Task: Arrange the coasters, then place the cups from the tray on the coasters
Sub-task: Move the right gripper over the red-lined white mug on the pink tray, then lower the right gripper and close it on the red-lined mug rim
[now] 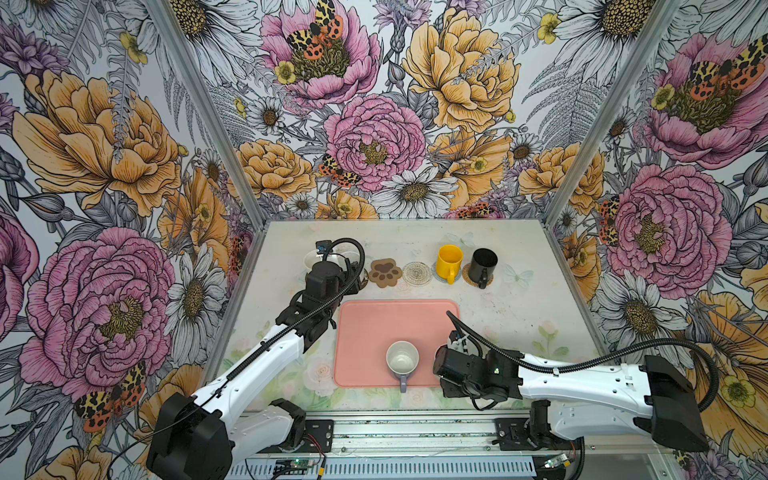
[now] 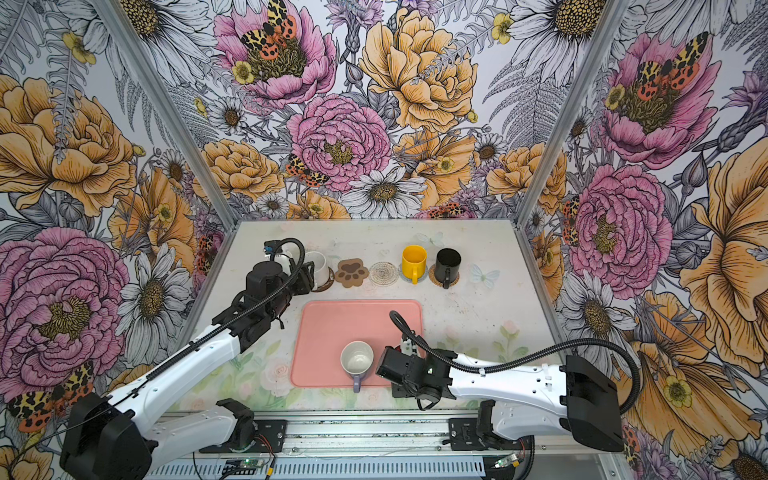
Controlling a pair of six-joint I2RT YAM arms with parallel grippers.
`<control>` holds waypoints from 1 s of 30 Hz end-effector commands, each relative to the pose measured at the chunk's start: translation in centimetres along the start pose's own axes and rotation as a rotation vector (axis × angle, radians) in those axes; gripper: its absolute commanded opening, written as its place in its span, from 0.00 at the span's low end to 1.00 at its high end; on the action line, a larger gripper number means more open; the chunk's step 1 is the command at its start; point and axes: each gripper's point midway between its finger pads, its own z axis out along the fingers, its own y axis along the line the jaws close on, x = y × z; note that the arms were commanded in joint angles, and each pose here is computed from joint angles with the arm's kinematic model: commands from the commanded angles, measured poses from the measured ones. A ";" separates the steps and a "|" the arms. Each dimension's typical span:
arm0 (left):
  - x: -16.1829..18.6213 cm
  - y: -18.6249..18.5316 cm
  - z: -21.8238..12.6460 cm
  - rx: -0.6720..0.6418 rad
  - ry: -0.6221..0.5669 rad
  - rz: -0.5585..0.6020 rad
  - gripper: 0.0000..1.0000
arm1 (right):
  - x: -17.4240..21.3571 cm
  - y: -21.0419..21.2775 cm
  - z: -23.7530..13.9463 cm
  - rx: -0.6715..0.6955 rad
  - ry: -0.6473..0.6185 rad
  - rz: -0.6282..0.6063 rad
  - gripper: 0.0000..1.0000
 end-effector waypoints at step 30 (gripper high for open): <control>0.8 0.1 0.5 0.022 0.030 -0.004 0.62 | -0.1 0.0 2.6 0.029 0.030 0.024 0.35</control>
